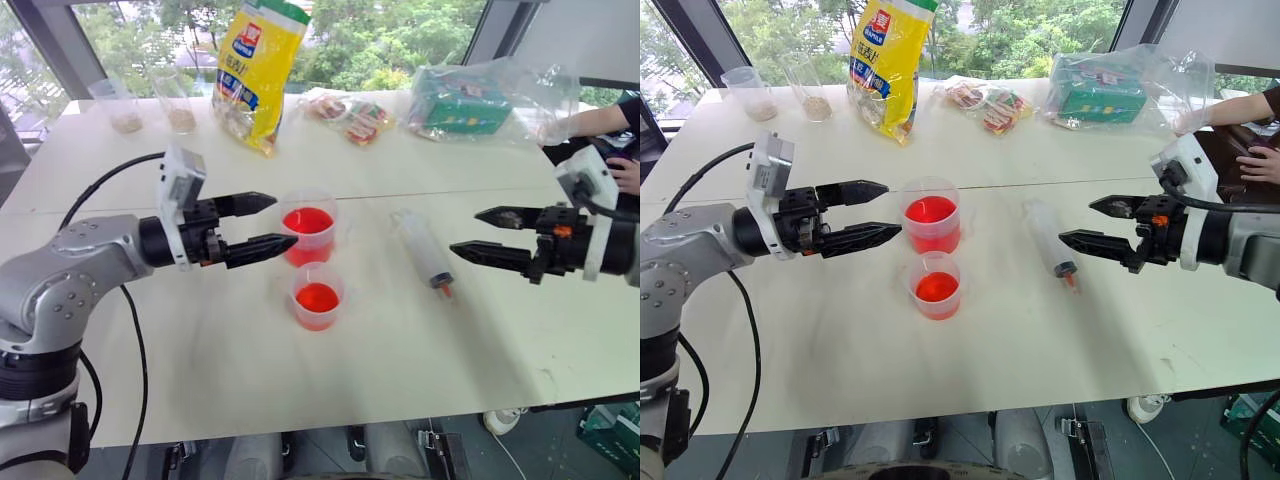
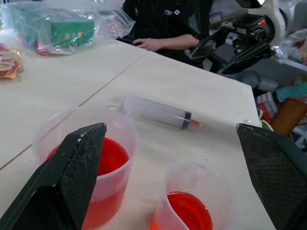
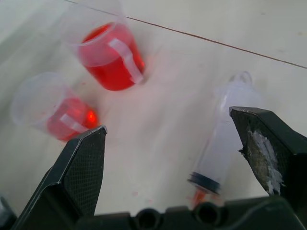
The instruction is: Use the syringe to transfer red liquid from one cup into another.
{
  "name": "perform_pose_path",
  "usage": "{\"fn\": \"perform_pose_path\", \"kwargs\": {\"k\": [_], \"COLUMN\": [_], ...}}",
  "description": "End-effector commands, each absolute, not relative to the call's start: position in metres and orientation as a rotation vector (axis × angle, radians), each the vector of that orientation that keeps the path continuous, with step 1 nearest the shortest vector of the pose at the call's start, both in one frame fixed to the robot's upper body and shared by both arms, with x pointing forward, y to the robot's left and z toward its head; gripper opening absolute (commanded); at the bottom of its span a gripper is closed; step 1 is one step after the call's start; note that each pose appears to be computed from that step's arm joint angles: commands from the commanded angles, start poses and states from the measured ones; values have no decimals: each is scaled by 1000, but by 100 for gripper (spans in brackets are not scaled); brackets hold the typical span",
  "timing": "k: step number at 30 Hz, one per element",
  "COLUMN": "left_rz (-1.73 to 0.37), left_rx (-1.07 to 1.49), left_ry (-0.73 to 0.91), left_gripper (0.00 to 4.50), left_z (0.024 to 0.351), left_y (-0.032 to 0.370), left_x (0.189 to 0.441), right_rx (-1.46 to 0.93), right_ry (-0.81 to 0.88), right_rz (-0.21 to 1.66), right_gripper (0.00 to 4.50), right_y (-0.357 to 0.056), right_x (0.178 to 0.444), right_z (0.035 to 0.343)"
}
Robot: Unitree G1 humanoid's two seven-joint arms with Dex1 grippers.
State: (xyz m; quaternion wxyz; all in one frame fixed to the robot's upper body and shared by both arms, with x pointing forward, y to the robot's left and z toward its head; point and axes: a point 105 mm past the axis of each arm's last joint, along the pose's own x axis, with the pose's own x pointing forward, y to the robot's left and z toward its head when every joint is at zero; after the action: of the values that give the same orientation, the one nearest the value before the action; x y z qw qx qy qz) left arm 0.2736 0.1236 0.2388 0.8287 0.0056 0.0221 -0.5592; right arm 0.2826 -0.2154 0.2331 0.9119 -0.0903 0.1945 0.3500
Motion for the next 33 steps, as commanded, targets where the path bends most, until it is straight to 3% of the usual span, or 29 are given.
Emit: {"fn": "perform_pose_path", "kwargs": {"k": [1, 12, 21, 28, 31, 33], "left_rz": [-1215, -1189, -1165, -1141, -1121, -1114], "left_rx": [34, 62, 46, 31, 31, 34], "left_ry": [11, -38, -53, -55, -60, -63], "left_gripper": [450, 450, 450, 450, 450, 450], "left_z": [243, 239, 235, 232, 234, 235], "left_y": [120, 116, 113, 113, 115, 117], "left_x": [273, 283, 277, 275, 279, 279], "right_rx": [-172, -155, -201, -246, -275, -287], "right_ry": [441, 676, 802, 833, 866, 883], "right_rz": [604, 527, 573, 617, 647, 666], "right_gripper": [447, 447, 447, 447, 358, 258], "right_y": [-222, -210, -199, -185, -181, -179], "right_x": [303, 360, 384, 395, 392, 389], "right_z": [237, 197, 156, 145, 136, 131]}}
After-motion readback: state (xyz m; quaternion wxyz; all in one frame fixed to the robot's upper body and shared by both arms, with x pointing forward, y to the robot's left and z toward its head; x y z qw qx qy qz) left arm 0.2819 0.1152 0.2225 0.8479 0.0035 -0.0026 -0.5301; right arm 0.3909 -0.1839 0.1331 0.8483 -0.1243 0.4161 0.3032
